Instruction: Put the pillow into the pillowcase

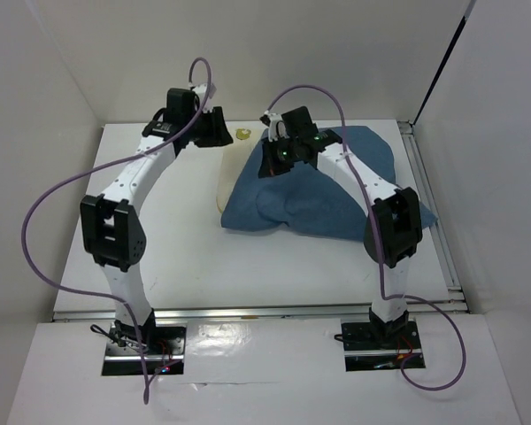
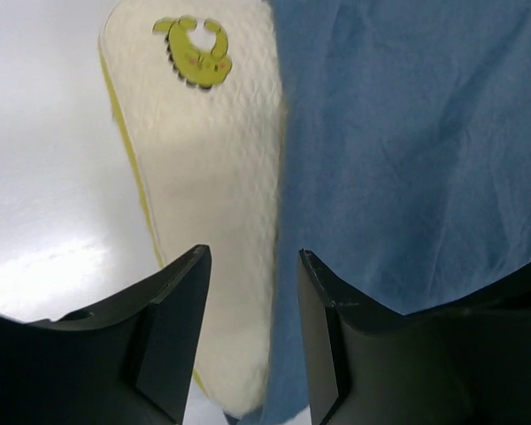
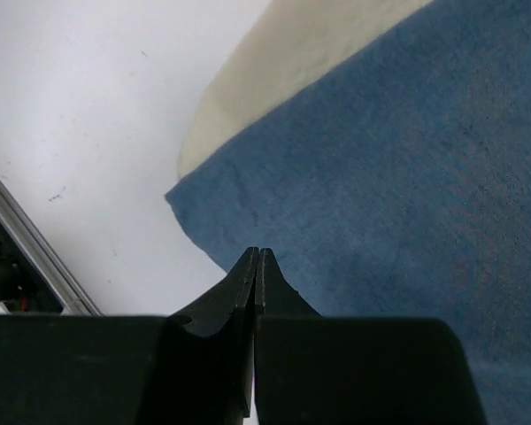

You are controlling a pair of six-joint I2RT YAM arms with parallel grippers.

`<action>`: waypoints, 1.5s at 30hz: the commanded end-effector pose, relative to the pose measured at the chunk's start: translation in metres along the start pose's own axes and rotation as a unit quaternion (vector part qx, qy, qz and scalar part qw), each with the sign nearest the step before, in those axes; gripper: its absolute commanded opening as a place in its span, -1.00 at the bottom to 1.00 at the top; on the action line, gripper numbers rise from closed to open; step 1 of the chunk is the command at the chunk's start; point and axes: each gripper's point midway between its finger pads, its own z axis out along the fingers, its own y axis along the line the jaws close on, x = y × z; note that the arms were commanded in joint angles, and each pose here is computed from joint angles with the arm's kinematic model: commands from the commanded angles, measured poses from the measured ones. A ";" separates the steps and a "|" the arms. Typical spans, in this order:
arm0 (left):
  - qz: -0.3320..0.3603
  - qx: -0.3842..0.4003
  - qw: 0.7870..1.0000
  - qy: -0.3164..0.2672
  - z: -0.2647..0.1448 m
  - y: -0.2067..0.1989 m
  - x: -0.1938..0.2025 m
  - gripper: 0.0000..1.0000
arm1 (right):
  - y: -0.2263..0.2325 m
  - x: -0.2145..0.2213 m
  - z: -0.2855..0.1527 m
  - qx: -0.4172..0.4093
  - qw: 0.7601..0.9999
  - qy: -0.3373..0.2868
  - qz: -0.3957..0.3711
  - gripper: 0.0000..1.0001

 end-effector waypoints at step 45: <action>-0.059 0.155 0.981 0.101 0.055 0.044 0.060 0.63 | -0.076 0.151 -0.035 0.067 0.980 0.185 0.002 -1.00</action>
